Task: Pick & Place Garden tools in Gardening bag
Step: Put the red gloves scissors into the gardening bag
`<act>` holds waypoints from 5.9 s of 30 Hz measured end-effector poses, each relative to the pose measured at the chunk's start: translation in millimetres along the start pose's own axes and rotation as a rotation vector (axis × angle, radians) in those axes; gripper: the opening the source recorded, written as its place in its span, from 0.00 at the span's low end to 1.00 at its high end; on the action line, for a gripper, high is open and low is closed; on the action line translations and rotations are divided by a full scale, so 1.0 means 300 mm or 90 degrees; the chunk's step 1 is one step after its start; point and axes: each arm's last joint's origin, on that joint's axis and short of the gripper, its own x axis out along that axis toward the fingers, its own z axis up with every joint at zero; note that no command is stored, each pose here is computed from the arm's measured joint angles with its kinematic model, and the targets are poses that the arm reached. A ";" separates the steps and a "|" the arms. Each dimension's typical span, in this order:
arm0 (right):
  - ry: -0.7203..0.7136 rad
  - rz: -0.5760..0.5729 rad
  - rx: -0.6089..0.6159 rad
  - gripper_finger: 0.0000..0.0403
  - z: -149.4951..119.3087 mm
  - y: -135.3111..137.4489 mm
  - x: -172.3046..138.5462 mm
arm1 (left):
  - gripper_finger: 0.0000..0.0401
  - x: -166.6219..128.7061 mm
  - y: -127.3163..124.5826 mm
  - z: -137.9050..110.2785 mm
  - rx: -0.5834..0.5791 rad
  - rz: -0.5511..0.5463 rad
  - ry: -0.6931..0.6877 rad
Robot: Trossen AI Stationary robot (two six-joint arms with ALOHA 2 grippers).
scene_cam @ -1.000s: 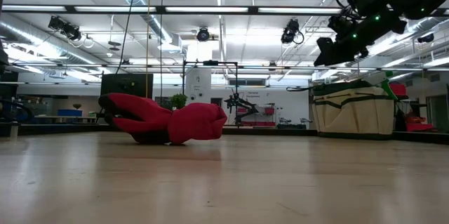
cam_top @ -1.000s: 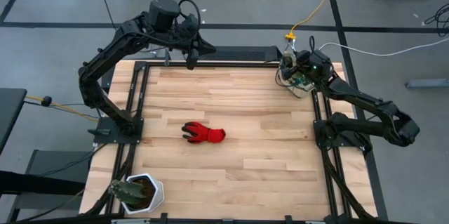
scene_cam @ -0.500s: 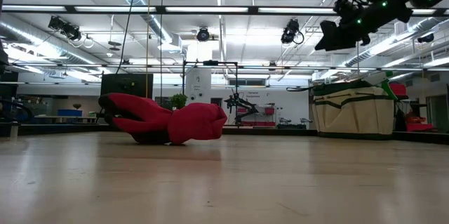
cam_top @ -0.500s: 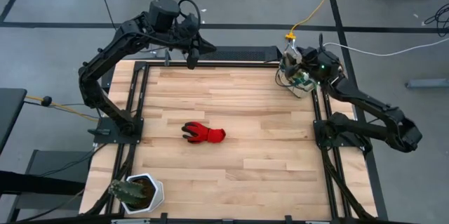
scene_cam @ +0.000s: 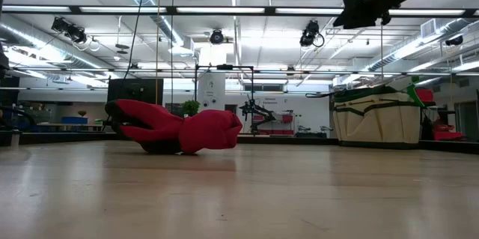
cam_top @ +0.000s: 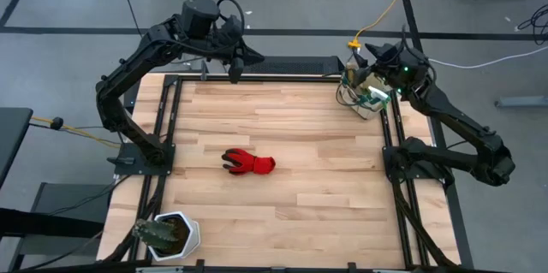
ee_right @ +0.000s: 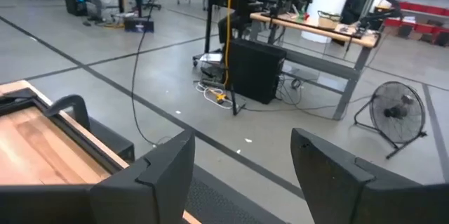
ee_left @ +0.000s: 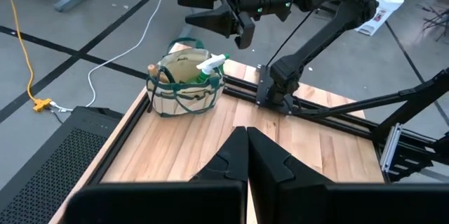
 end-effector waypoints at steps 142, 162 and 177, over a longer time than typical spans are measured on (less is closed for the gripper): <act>-0.143 0.590 0.050 0.00 0.099 0.451 -0.274 | 0.00 0.057 -0.412 -0.121 0.167 -0.060 0.124; -0.141 0.590 0.049 0.00 0.097 0.451 -0.274 | 0.00 0.234 -0.473 -0.184 0.206 -0.073 0.179; -0.142 0.590 0.046 0.00 0.097 0.451 -0.274 | 0.00 0.233 -0.463 -0.205 0.230 -0.050 0.220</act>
